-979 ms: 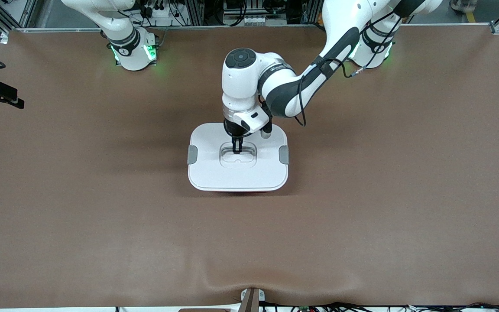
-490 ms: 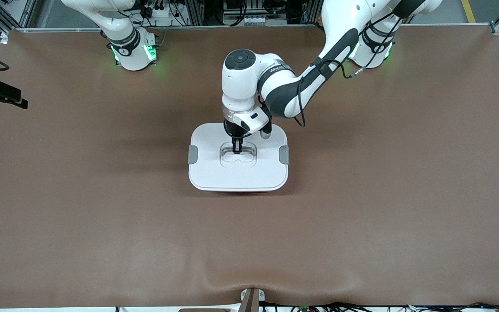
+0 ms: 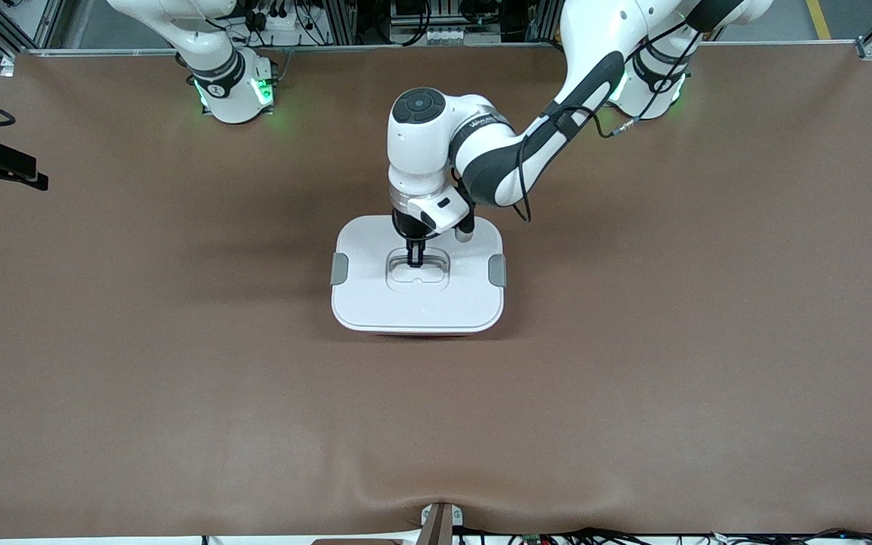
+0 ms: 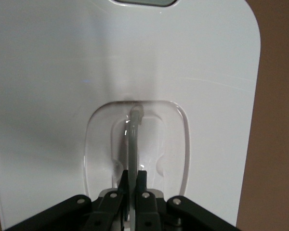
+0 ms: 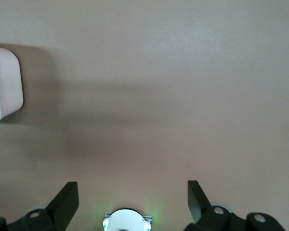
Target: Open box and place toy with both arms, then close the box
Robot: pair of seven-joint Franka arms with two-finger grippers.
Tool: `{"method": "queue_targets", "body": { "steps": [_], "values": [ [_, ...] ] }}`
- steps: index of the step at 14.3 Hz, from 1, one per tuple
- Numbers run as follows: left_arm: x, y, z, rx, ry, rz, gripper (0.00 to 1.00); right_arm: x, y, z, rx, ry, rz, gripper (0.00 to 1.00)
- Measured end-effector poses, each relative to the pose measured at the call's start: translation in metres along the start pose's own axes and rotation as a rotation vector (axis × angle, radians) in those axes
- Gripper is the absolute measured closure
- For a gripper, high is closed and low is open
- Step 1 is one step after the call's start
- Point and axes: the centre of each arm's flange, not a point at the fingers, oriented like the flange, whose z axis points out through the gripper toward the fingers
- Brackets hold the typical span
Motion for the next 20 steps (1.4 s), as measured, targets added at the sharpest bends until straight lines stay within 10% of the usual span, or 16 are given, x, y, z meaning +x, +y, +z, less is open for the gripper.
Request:
{"method": "queue_targets", "body": {
  "steps": [6, 15, 20],
  "values": [
    [0.0, -0.001, 0.002, 0.002, 0.002, 0.002, 0.88, 0.001, 0.0, 0.006, 0.003, -0.013, -0.005, 0.0],
    [0.0, 0.004, -0.005, -0.002, 0.005, 0.004, 0.01, -0.002, 0.023, 0.018, 0.024, -0.036, -0.024, 0.0],
    [-0.001, 0.003, -0.032, -0.007, 0.035, 0.031, 0.0, -0.001, 0.021, 0.018, 0.023, -0.033, -0.03, 0.0]
  ]
}}
